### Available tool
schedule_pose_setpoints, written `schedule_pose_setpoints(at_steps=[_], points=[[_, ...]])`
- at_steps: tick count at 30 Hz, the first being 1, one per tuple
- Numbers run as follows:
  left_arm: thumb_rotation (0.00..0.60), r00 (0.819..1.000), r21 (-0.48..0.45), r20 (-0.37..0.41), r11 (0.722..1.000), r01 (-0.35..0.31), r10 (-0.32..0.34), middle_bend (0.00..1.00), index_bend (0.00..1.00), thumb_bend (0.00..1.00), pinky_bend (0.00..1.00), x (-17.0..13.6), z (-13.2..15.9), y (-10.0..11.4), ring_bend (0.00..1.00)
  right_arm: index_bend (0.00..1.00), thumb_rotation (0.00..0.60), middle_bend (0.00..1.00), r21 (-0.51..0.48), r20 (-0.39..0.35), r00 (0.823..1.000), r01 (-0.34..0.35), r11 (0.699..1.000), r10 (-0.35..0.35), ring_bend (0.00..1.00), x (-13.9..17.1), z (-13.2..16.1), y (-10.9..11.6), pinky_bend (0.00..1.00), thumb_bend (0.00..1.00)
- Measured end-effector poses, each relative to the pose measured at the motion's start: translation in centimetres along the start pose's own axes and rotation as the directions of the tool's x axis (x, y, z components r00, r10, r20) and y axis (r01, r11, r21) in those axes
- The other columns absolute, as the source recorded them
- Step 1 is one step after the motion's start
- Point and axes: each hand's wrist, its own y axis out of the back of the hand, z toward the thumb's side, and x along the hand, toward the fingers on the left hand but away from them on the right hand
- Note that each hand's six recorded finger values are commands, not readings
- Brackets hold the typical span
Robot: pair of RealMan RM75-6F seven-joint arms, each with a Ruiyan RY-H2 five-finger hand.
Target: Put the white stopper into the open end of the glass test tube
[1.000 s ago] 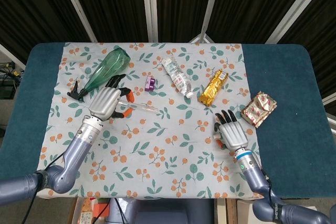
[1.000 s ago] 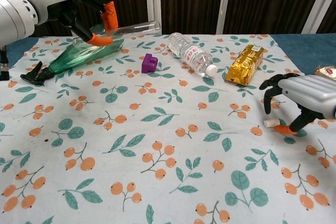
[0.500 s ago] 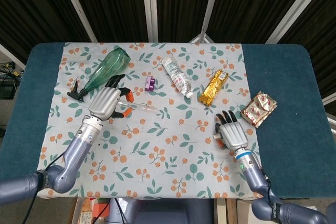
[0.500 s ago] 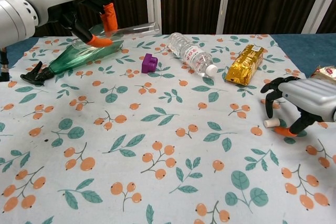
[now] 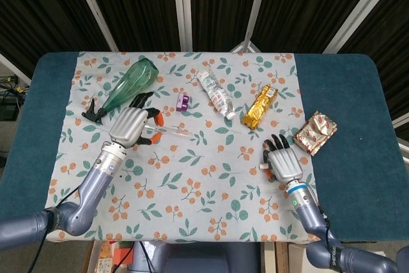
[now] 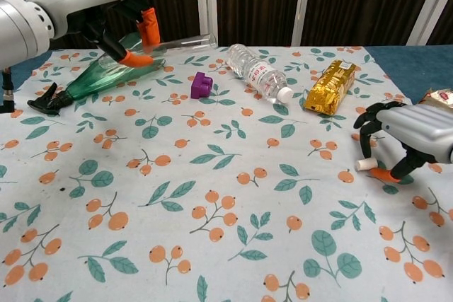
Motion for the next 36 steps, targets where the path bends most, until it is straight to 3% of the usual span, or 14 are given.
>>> schedule_pose_setpoints(at_steps=[8,13,18,24,27,32,36], points=[[0.6,1.0,-0.023,-0.018,1.0,0.014,-0.014,0.5,0.63,0.47,0.0,0.2,0.0,-0.9,0.05,0.62,0.6,0.21,-0.01,-0.004,0.997,0.083,0.996,-0.083,0.0,-0.4,-0.3,2.7,0.0,0.42],[0.6,0.997,-0.08,-0.067,0.996,0.04,-0.045,0.5,0.63,0.47,0.0,0.4,-0.3,-2.4,0.05,0.62,0.6,0.21,-0.016,0.006,0.982,0.191,0.981,-0.191,0.0,-0.8,-0.6,5.6,0.0,0.43],[0.6,0.988,-0.173,-0.133,0.983,0.058,-0.082,0.51,0.63,0.47,0.0,1.0,-0.1,-4.6,0.05,0.62,0.6,0.21,0.002,0.015,0.945,0.326,0.945,-0.326,0.0,-1.4,-1.1,9.2,0.0,0.43],[0.6,0.985,-0.257,-0.161,0.966,0.015,-0.058,0.51,0.61,0.47,0.0,1.8,1.2,-6.5,0.05,0.62,0.6,0.21,0.033,-0.003,0.885,0.466,0.884,-0.466,0.0,-2.2,-1.1,13.1,0.0,0.43],[0.6,0.984,-0.295,-0.175,0.955,-0.008,-0.046,0.51,0.61,0.47,0.0,2.1,1.7,-7.3,0.05,0.62,0.6,0.21,0.048,-0.025,0.866,0.5,0.865,-0.5,0.0,-2.6,-0.8,14.2,0.0,0.43],[0.6,0.981,-0.313,-0.189,0.949,-0.028,-0.033,0.51,0.61,0.47,0.0,2.6,2.2,-8.0,0.05,0.62,0.6,0.21,0.067,-0.055,0.854,0.52,0.851,-0.518,0.0,-3.0,-0.3,14.8,0.0,0.43],[0.6,0.977,-0.334,-0.212,0.942,-0.043,-0.031,0.52,0.61,0.47,0.0,2.9,2.4,-8.1,0.05,0.62,0.6,0.21,0.123,-0.119,0.835,0.55,0.826,-0.538,0.0,-3.1,0.4,15.1,0.0,0.43]])
